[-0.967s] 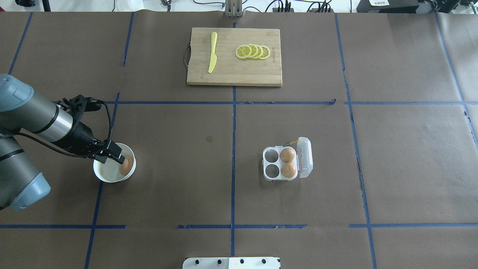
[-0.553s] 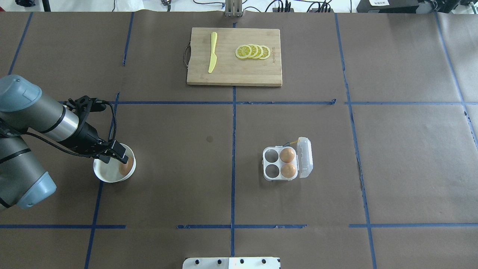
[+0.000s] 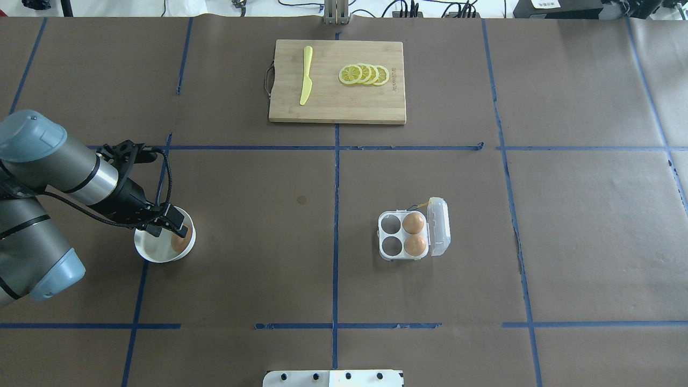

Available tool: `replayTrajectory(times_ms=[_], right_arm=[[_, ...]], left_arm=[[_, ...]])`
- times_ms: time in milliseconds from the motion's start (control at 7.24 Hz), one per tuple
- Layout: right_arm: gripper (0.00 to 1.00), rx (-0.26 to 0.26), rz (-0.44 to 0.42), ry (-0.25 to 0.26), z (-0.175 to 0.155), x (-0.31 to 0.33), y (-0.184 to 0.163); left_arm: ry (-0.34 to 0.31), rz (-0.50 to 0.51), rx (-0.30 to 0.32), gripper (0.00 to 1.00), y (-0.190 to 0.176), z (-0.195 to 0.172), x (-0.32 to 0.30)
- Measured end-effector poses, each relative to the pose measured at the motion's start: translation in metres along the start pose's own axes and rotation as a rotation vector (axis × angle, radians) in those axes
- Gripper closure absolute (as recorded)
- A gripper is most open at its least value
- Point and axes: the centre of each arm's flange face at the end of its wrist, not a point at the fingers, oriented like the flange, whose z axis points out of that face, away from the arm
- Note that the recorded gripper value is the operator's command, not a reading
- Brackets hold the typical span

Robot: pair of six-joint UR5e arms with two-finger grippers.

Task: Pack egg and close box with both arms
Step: 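Close the left gripper on the brown egg inside the white bowl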

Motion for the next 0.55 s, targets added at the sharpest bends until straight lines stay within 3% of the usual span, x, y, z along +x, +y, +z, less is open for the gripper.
replayTrajectory(times_ms=[553], right_arm=[[0.00, -0.001, 0.000, 0.000, 0.0007, 0.0002, 0.0000]], left_arm=[[-0.006, -0.001, -0.013, 0.34, -0.0001, 0.0089, -0.0002]])
